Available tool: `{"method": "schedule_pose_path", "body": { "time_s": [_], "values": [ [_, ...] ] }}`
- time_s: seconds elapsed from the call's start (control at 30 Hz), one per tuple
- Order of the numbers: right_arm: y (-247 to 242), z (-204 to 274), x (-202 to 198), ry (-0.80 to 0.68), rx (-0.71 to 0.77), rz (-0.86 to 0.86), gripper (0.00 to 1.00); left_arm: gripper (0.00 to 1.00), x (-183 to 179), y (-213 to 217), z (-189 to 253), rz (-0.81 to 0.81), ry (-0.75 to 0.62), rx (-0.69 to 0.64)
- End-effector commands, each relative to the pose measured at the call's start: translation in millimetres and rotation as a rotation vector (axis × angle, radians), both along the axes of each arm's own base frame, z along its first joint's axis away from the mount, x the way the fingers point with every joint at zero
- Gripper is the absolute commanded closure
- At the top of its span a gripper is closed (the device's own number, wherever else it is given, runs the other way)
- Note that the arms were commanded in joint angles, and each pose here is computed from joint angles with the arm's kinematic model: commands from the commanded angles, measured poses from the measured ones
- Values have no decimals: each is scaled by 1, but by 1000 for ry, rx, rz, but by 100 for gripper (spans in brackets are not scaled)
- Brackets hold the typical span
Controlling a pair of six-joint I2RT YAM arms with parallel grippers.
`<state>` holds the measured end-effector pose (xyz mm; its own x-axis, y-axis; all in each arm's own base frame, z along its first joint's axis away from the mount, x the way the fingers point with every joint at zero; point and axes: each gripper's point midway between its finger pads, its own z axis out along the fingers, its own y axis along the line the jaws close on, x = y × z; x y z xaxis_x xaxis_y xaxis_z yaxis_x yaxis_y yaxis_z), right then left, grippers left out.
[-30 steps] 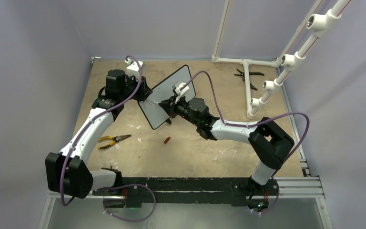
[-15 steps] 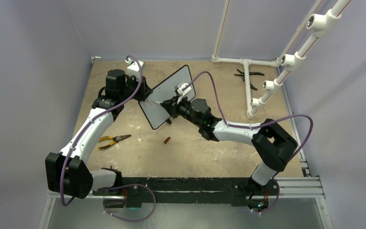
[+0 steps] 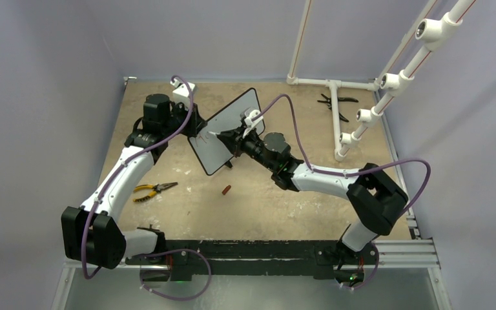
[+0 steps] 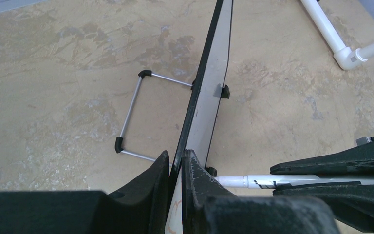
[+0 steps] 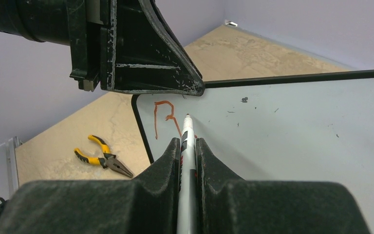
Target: Write a sentence on the whiteboard
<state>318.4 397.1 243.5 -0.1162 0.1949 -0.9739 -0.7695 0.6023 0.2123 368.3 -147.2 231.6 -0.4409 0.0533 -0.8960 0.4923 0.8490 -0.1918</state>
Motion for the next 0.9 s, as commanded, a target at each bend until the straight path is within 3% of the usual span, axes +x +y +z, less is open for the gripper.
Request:
{"method": "schedule_pose_path", "body": {
  "time_s": [0.0,0.87],
  "values": [
    [5,29,5,-60,67,1,100,100,4,3,2,13,-20,2],
    [16,19,11,-46,61,13,100,100,5,3,-1,12,-13,2]
  ]
}}
